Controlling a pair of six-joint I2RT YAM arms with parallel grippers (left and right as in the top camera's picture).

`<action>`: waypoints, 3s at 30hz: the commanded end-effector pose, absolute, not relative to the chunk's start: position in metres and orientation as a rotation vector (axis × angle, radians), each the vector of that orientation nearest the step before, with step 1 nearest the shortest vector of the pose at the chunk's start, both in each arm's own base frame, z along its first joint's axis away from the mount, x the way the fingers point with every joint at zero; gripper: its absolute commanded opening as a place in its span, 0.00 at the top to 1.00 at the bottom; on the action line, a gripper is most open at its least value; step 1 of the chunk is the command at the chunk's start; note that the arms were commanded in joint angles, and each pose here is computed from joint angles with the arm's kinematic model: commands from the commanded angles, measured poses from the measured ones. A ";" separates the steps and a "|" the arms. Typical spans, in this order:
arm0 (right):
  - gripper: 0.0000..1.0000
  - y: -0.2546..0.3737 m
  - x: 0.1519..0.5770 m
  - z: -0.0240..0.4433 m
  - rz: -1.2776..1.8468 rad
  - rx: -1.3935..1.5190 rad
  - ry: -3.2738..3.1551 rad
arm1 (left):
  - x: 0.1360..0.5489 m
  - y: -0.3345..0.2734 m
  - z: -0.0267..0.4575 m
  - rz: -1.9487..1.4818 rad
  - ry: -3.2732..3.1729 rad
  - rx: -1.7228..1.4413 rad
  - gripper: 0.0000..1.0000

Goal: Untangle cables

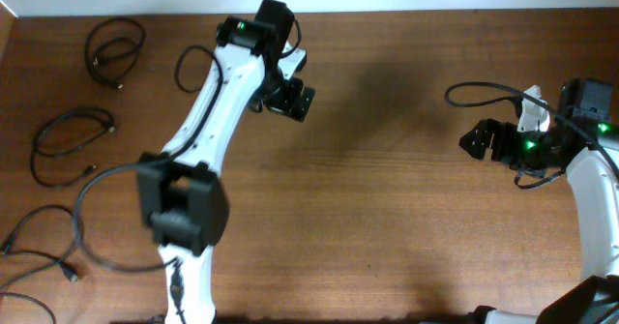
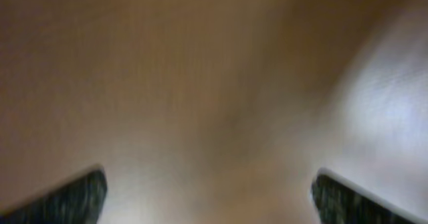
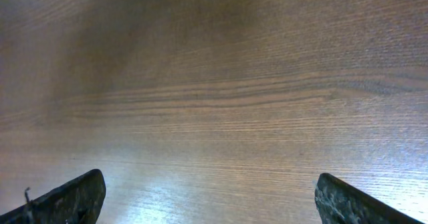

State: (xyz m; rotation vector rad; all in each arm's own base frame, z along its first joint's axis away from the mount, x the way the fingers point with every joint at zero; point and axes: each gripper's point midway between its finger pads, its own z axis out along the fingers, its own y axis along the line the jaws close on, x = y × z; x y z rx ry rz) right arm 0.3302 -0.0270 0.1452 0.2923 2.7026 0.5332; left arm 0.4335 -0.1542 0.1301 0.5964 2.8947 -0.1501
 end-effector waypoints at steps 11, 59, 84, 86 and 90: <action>0.01 -0.031 0.334 0.150 0.514 0.293 2.692 | 0.361 -0.148 0.159 -0.253 2.236 0.698 0.01; 0.01 -0.031 0.334 0.150 0.514 0.293 2.692 | 0.242 -0.022 0.268 0.129 1.214 0.251 0.01; 0.01 -0.031 0.334 0.150 0.514 0.293 2.692 | 0.246 -0.001 0.156 0.088 1.645 0.124 0.01; 0.01 -0.031 0.334 0.150 0.514 0.293 2.692 | 0.246 0.005 0.156 0.091 1.651 0.073 0.01; 0.01 -0.031 0.334 0.150 0.514 0.293 2.692 | 0.246 0.007 0.156 0.102 1.652 0.063 0.01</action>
